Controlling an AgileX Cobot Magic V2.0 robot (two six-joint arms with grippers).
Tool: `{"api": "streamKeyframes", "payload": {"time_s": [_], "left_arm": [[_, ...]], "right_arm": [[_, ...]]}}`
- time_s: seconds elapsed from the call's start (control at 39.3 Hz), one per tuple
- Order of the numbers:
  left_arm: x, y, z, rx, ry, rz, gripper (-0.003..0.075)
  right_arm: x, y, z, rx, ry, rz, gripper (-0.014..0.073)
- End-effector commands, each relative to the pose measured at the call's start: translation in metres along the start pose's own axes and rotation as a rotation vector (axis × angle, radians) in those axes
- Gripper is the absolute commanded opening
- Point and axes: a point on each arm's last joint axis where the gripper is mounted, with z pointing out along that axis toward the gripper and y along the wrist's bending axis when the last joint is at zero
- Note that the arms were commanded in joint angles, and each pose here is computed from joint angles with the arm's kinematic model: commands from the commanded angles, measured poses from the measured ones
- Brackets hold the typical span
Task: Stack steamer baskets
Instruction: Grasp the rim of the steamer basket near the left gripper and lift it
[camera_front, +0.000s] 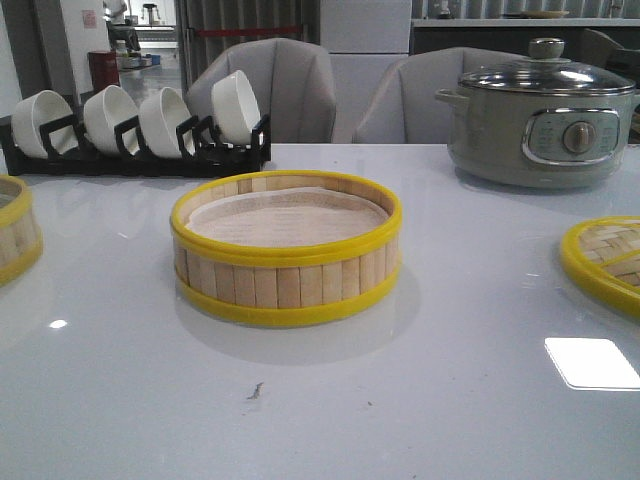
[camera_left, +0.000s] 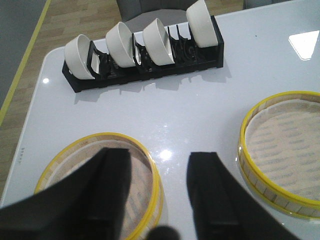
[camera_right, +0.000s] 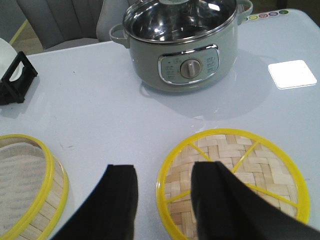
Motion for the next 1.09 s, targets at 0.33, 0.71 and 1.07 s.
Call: {"api": "streamKeyframes", "payload": {"time_s": [0.33, 0.71, 1.07], "left_arm": [[0.025, -0.017, 0.075, 0.025, 0.191, -0.022, 0.0473], [0.044, -0.003, 0.15, -0.019, 0.264, -0.076, 0.0473], [0.074, 0.0, 0.211, -0.006, 0.329, -0.149, 0.0473]], "right_arm": [[-0.014, 0.003, -0.006, -0.013, -0.064, -0.012, 0.0392], [-0.014, 0.003, -0.006, -0.013, -0.064, -0.012, 0.0392], [-0.014, 0.003, -0.006, -0.013, -0.061, -0.012, 0.0392]]}}
